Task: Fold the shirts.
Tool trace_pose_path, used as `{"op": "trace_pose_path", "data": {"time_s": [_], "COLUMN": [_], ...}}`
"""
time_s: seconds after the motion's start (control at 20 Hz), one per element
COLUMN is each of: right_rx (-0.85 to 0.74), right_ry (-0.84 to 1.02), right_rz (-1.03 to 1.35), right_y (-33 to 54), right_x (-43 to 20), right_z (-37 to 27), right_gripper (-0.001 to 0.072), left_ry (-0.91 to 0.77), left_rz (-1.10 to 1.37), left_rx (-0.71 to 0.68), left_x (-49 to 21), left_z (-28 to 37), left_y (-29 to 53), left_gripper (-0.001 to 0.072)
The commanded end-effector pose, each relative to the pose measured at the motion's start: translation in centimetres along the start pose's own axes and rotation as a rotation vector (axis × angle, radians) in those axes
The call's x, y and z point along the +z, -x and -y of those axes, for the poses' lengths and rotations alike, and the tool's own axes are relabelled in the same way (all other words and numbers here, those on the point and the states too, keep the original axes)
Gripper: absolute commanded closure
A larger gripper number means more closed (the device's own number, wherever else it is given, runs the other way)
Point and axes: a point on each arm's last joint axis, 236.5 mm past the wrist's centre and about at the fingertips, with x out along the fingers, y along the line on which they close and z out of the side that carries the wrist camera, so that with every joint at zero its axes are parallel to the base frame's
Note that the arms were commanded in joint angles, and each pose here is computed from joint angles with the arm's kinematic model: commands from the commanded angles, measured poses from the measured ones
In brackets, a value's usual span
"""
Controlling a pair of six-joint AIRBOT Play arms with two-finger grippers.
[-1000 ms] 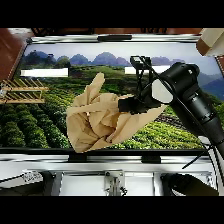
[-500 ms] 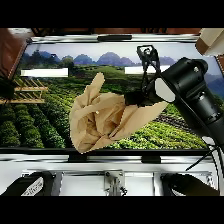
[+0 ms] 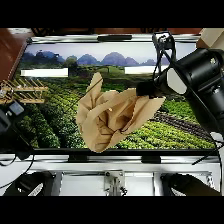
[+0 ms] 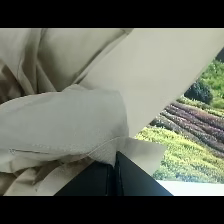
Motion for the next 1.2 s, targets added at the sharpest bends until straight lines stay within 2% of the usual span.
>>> {"op": "trace_pose_path", "data": {"time_s": [0.0,0.1,0.25,0.55,0.75,0.95,1.15], "right_rx": [0.013,0.025,0.058,0.112,0.156,0.275,0.368], "right_ry": [-0.024,-0.029,-0.035,-0.037,-0.049,-0.009,0.063], "right_rz": [-0.016,-0.022,-0.036,-0.044,0.026,0.087,0.182], "right_y": [-0.1,-0.1,0.0,0.3,2.3,4.8,7.8], "right_x": [-0.1,-0.2,-0.6,-0.8,-0.1,0.2,0.7], "right_z": [0.4,0.1,-0.7,-1.9,-1.9,-3.7,-5.3], "right_gripper": [0.0653,0.0652,0.0652,0.0653,0.0653,0.0653,0.0653], "left_ry": [-0.027,-0.055,-0.161,-0.111,-0.104,-0.077,-0.125], "left_rz": [0.019,0.039,0.052,0.075,0.038,0.085,0.065], "left_rx": [-0.024,-0.063,-0.218,-0.208,-0.312,-0.341,-0.383], "left_x": [-2.6,-3.0,-3.5,-2.5,-2.7,-0.8,-0.3], "left_z": [2.2,3.5,7.6,7.5,9.9,10.5,11.7], "left_y": [-0.6,-0.9,-1.6,-3.8,-6.1,-7.4,-8.3], "left_gripper": [0.0668,0.0668,0.0668,0.0669,0.0669,0.0669,0.0669]}}
